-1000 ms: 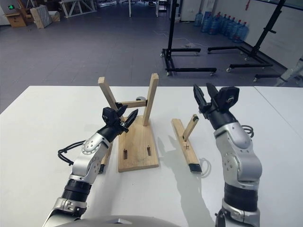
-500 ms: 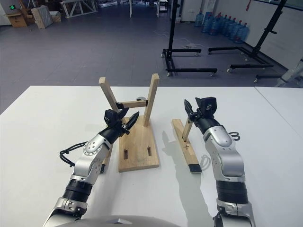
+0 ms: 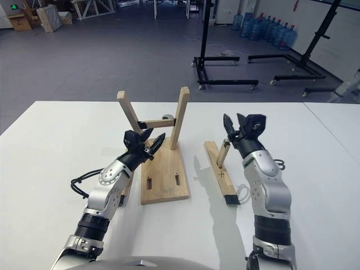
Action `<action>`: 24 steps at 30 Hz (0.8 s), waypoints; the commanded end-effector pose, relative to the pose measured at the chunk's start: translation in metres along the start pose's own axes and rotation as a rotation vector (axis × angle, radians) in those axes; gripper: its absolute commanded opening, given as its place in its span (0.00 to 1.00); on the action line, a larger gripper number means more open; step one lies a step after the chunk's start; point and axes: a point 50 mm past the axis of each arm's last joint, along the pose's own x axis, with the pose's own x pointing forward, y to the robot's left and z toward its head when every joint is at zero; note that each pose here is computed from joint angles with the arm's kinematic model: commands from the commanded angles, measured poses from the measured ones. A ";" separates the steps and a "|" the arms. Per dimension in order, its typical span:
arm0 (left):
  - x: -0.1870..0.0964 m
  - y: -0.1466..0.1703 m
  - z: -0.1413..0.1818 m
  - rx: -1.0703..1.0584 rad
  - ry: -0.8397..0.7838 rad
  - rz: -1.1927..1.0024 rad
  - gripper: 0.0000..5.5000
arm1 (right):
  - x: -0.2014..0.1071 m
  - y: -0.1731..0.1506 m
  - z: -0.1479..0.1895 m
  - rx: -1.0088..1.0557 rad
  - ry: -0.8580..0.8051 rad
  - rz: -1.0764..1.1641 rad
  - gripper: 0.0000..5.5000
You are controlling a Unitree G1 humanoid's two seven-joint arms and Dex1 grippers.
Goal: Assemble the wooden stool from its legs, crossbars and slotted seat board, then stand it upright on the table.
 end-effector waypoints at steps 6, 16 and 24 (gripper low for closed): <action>-0.011 -0.005 -0.005 -0.019 0.005 0.041 0.51 | -0.085 -0.024 -0.029 0.065 0.191 -0.148 0.45; -0.016 -0.017 -0.013 -0.056 0.018 0.036 0.51 | -0.114 -0.009 -0.060 -0.074 0.544 -0.009 0.80; -0.016 -0.019 -0.015 -0.055 0.033 0.020 0.51 | -0.108 -0.002 -0.088 -0.112 0.716 -0.007 0.90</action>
